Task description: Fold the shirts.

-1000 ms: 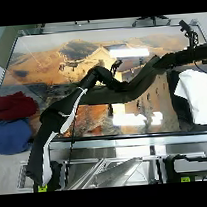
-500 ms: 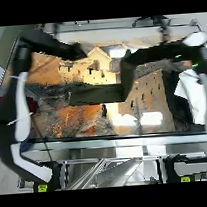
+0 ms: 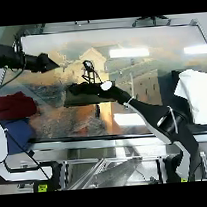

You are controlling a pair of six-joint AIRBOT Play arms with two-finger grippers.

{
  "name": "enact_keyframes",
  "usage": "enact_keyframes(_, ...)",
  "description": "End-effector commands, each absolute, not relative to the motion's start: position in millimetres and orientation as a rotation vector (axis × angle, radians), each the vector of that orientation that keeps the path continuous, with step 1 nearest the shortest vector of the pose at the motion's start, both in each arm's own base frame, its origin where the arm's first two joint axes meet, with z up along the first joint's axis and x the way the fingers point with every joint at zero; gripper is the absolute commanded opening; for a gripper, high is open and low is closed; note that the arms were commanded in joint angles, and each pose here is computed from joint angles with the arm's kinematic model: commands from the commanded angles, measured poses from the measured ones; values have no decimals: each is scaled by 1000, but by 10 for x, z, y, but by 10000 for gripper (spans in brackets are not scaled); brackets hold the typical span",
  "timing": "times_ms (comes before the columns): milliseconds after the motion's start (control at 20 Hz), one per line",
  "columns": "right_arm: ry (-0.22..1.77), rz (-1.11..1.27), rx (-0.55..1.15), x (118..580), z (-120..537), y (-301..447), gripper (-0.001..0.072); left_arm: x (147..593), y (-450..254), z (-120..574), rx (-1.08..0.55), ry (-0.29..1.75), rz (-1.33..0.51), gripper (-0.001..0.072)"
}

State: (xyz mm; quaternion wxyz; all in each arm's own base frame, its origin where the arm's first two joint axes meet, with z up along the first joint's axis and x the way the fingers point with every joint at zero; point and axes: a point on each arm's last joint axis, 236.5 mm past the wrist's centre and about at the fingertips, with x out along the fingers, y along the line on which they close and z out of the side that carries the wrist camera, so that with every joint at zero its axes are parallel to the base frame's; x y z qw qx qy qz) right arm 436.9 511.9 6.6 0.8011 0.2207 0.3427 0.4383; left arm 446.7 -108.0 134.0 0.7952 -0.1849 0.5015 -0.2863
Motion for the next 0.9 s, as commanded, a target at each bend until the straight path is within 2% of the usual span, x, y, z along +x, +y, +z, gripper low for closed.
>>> enact_keyframes(0, 700, 941, 468, 4436, 110, 5096, 475, 4303, -1078, 1021, -391, 1144, -639, 18)
enact_keyframes(150, 735, 1015, 442, 4554, 527, 4605, 474, 4321, -1041, 1058, -382, 1131, -639, 18)
enact_keyframes(250, 865, 961, 422, 4646, 557, 4029, 474, 4365, -1027, 1165, -368, 1103, -639, 18)
enact_keyframes(400, 1149, 756, 363, 4670, 174, 2979, 477, 4392, -1055, 1312, -344, 1074, -653, 18)
enact_keyframes(500, 1298, 651, 359, 4599, -119, 2478, 569, 4376, -1061, 1335, -340, 1076, -660, 18)
enact_keyframes(550, 1341, 631, 377, 4580, -229, 2333, 636, 4374, -1058, 1330, -339, 1078, -659, 18)
enact_keyframes(700, 1409, 595, 409, 4591, -578, 2213, 641, 4374, -1057, 1326, -340, 1079, -659, 18)
enact_keyframes(850, 1476, 629, 459, 4502, -908, 2396, 641, 4374, -1058, 1327, -341, 1079, -659, 18)
